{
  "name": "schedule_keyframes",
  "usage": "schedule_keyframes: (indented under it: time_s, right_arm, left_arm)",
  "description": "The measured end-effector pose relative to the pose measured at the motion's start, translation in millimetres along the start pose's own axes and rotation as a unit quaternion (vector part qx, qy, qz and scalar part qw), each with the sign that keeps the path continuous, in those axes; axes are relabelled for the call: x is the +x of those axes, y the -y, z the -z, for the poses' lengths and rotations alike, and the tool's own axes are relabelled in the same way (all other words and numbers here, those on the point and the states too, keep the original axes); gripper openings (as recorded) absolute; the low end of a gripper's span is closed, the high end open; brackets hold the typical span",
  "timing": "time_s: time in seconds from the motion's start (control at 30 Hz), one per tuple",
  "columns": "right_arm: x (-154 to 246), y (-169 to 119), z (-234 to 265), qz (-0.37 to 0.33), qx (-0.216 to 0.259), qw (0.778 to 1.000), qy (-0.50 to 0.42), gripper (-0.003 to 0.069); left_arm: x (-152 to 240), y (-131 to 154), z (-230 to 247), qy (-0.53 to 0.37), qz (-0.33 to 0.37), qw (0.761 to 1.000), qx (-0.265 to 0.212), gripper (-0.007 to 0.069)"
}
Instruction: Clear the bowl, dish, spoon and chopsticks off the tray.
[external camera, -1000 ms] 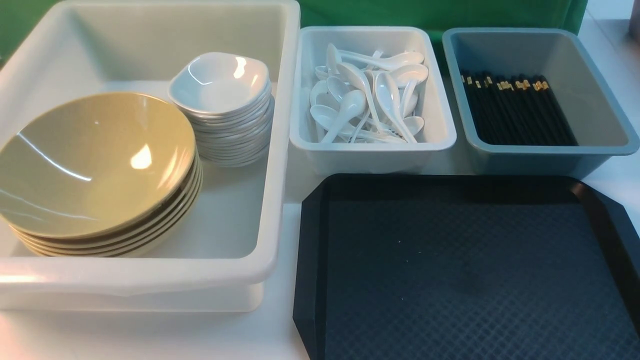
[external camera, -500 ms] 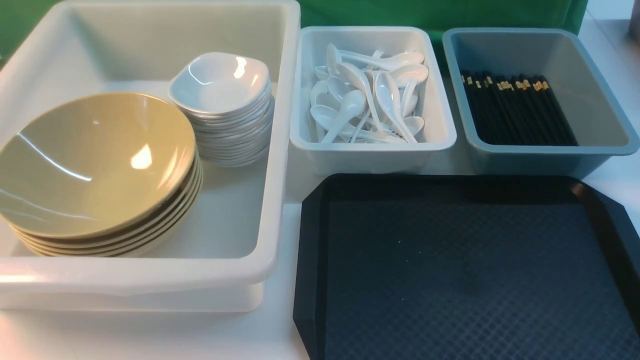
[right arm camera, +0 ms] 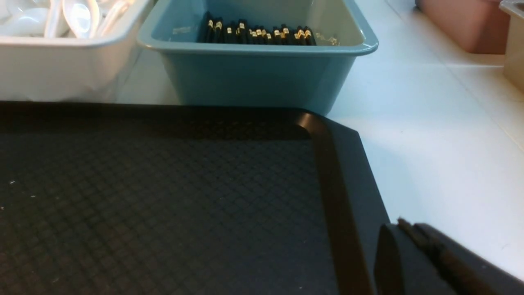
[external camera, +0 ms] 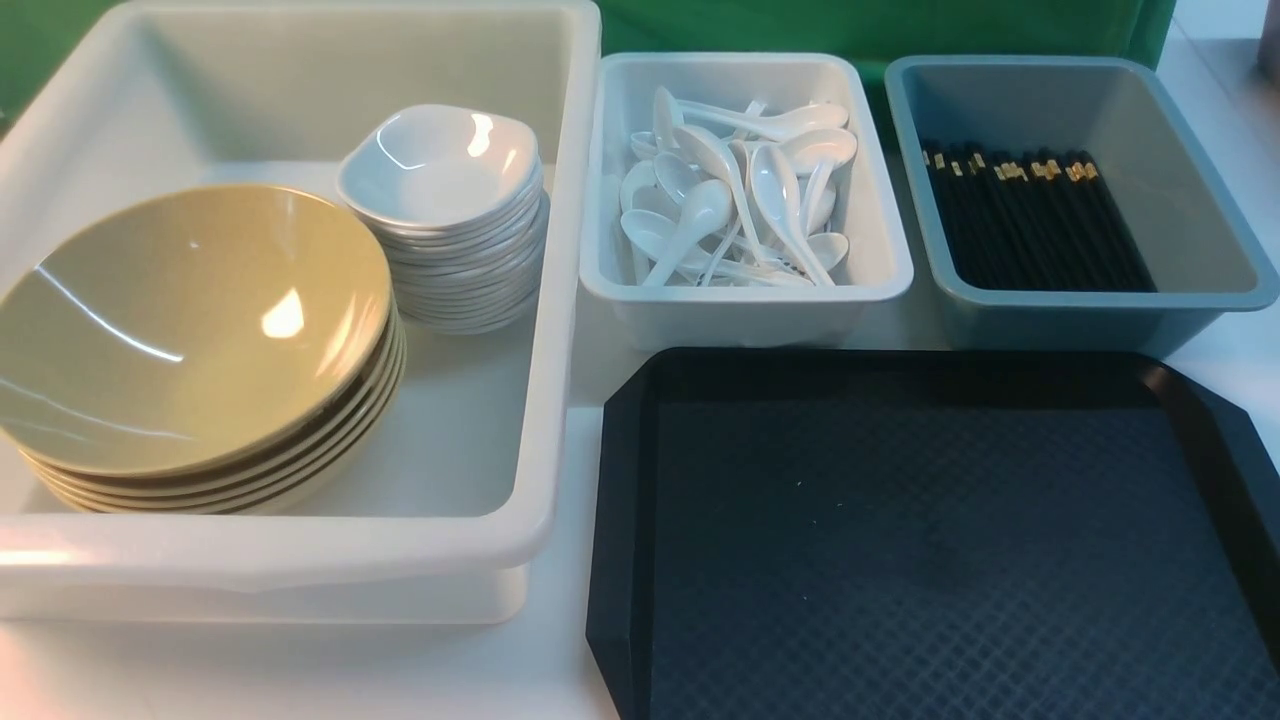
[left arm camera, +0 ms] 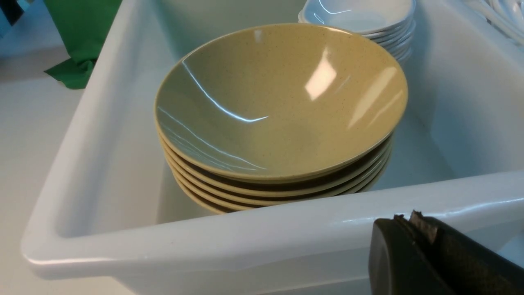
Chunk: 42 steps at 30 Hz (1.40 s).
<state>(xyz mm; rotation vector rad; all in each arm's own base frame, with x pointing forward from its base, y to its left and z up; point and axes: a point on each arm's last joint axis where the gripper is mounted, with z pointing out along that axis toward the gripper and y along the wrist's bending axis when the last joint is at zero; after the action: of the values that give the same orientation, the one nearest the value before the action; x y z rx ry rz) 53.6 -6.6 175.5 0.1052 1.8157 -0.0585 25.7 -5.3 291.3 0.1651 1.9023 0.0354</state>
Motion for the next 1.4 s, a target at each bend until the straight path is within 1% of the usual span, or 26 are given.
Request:
schedule_keyframes:
  time_s: [0.47, 0.67, 0.73, 0.83, 0.97, 1.03, 1.13, 1.23, 1.4]
  right_arm:
    - [0, 0, 0, 0.000, 0.000, 1.000, 0.000, 0.0044]
    - [0, 0, 0, 0.000, 0.000, 1.000, 0.000, 0.0051]
    - [0, 0, 0, 0.000, 0.000, 1.000, 0.000, 0.0053]
    - [0, 0, 0, 0.000, 0.000, 1.000, 0.000, 0.0058]
    - [0, 0, 0, 0.000, 0.000, 1.000, 0.000, 0.0061]
    - [0, 0, 0, 0.000, 0.000, 1.000, 0.000, 0.0062]
    - [0, 0, 0, 0.000, 0.000, 1.000, 0.000, 0.0064]
    - [0, 0, 0, 0.000, 0.000, 1.000, 0.000, 0.0069]
    - [0, 0, 0, 0.000, 0.000, 1.000, 0.000, 0.0078]
  left_arm:
    - [0, 0, 0, 0.001, 0.000, 1.000, 0.000, -0.0011]
    - [7, 1, -7, -0.006, 0.007, 1.000, 0.002, -0.0011]
    - [11, 1, -15, 0.018, 0.014, 1.000, 0.001, -0.0011]
    - [18, 0, -25, 0.069, 0.020, 0.997, -0.014, -0.0011]
    - [48, -2, -45, 0.136, 0.028, 0.989, -0.056, -0.0011]
    - [60, -2, -50, 0.148, 0.028, 0.986, -0.070, -0.0011]
    - [71, -2, -55, 0.144, 0.028, 0.986, -0.073, -0.0011]
    - [85, -1, -62, 0.122, 0.038, 0.989, -0.070, -0.0011]
    - [95, 2, -64, 0.069, 0.052, 0.995, -0.052, -0.0011]
